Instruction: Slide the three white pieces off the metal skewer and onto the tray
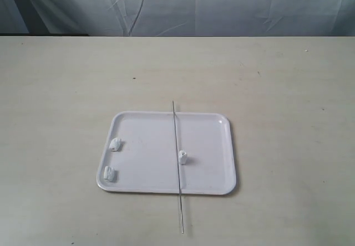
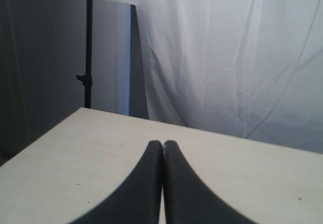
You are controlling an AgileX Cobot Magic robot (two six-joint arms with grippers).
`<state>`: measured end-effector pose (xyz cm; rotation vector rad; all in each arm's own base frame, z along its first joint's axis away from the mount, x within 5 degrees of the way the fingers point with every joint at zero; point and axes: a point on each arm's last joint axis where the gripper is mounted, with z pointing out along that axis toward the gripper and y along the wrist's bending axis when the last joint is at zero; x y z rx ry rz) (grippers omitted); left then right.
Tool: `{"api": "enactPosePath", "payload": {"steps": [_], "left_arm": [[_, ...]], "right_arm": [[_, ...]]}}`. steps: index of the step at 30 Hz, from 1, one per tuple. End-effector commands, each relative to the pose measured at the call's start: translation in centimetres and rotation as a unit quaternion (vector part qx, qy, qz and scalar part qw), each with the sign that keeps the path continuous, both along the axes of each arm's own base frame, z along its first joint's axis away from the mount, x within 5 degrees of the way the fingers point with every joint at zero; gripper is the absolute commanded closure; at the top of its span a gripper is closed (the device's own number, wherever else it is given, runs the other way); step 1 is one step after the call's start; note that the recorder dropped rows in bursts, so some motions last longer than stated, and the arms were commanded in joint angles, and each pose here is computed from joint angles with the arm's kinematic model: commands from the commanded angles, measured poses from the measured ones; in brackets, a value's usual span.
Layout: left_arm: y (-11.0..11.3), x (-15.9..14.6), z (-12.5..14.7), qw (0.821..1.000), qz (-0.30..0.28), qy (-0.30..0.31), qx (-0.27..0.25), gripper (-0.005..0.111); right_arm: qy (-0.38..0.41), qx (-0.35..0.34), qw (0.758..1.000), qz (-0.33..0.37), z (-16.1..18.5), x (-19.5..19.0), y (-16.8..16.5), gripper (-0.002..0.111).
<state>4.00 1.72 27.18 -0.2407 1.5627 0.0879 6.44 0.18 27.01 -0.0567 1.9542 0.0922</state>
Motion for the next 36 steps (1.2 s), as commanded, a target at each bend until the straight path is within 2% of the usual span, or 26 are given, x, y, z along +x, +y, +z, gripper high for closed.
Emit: {"api": "enactPosePath", "payload": {"steps": [1, 7, 11, 16, 22, 30, 36], "left_arm": [[0.1, -0.7, -0.5, 0.999, 0.024, -0.003, -0.039, 0.107], [0.3, -0.4, -2.6, 0.993, 0.065, 0.041, -0.095, 0.107], [0.2, 0.0, -4.3, 0.99, 0.058, 0.065, -0.115, 0.107], [0.0, 0.4, -5.3, 0.99, 0.034, 0.078, -0.11, 0.107], [-0.1, 0.6, -6.1, 0.991, 0.017, 0.089, -0.1, 0.107], [-0.5, 0.7, -6.1, 0.992, -0.026, 0.096, -0.078, 0.107], [-0.5, 0.7, -6.2, 0.992, -0.032, 0.104, -0.064, 0.107]], "right_arm": [[-0.015, -0.029, 0.999, 0.009, -1.3, -0.2, 0.1, 0.109], [0.005, -0.022, 1.0, 0.001, -3.8, -0.4, 0.2, 0.109], [-0.026, -0.026, 0.999, 0.0, -4.2, -0.2, 0.3, 0.109], [-0.026, -0.026, 0.999, -0.018, -6.0, -0.1, 0.1, 0.109], [-0.066, -0.011, 0.998, -0.022, -8.4, 0.0, 0.1, 0.109], [-0.079, -0.012, 0.997, -0.022, -8.2, -0.2, 0.1, 0.109], [-0.048, -0.024, 0.998, -0.018, -8.8, -0.4, 0.1, 0.109]]}}
